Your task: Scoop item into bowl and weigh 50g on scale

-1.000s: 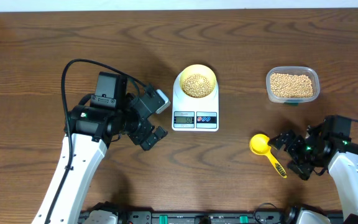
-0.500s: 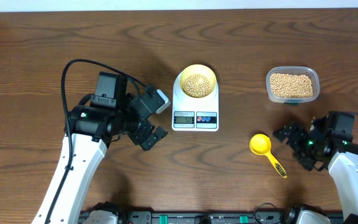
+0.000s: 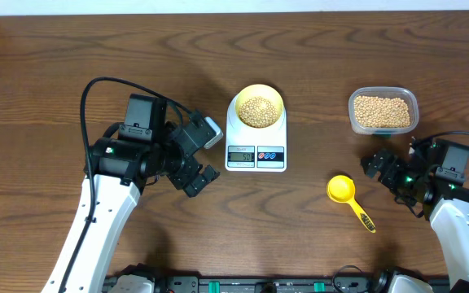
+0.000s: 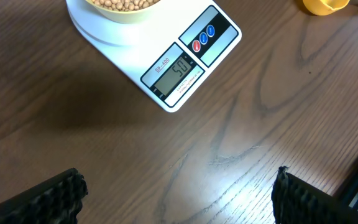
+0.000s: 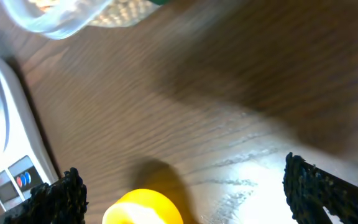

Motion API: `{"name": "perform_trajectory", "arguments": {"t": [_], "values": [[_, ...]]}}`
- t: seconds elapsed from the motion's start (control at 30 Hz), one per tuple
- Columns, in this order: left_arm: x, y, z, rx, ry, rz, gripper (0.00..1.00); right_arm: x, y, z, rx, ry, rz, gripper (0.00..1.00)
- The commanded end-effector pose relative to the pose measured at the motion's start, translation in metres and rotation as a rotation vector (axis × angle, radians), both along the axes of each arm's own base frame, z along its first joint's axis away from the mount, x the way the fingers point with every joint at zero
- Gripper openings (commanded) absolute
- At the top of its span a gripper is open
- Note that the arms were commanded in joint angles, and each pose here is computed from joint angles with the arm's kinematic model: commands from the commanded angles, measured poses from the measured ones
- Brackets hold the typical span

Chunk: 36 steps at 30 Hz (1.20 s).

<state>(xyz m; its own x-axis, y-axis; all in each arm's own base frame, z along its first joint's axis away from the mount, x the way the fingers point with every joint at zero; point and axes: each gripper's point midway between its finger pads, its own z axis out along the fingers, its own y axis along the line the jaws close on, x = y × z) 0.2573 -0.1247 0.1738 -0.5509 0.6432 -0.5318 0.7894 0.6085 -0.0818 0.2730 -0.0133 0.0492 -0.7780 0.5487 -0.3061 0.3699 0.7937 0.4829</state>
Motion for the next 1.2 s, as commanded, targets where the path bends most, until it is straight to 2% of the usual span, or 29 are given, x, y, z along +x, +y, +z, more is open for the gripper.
{"name": "perform_trajectory", "arguments": {"t": [0.0,0.13,0.33,0.77,1.17], "values": [[0.003,0.001,0.007,-0.001,-0.027,-0.009,0.98,0.003,0.003,0.005,-0.022,-0.058,0.092,0.99],[0.003,0.001,0.007,-0.001,-0.027,-0.009,0.98,0.007,0.002,0.014,-0.04,-0.102,0.097,0.99],[0.003,0.001,0.007,-0.001,-0.027,-0.009,0.98,0.008,0.006,0.053,-0.149,-0.26,0.179,0.99],[0.003,0.001,0.007,-0.001,-0.027,-0.009,0.98,-0.028,0.02,0.118,-0.302,-0.465,0.181,0.99],[0.003,0.001,0.007,0.0,-0.027,-0.009,0.98,-0.056,0.029,0.117,-0.322,-0.58,0.137,0.99]]}}
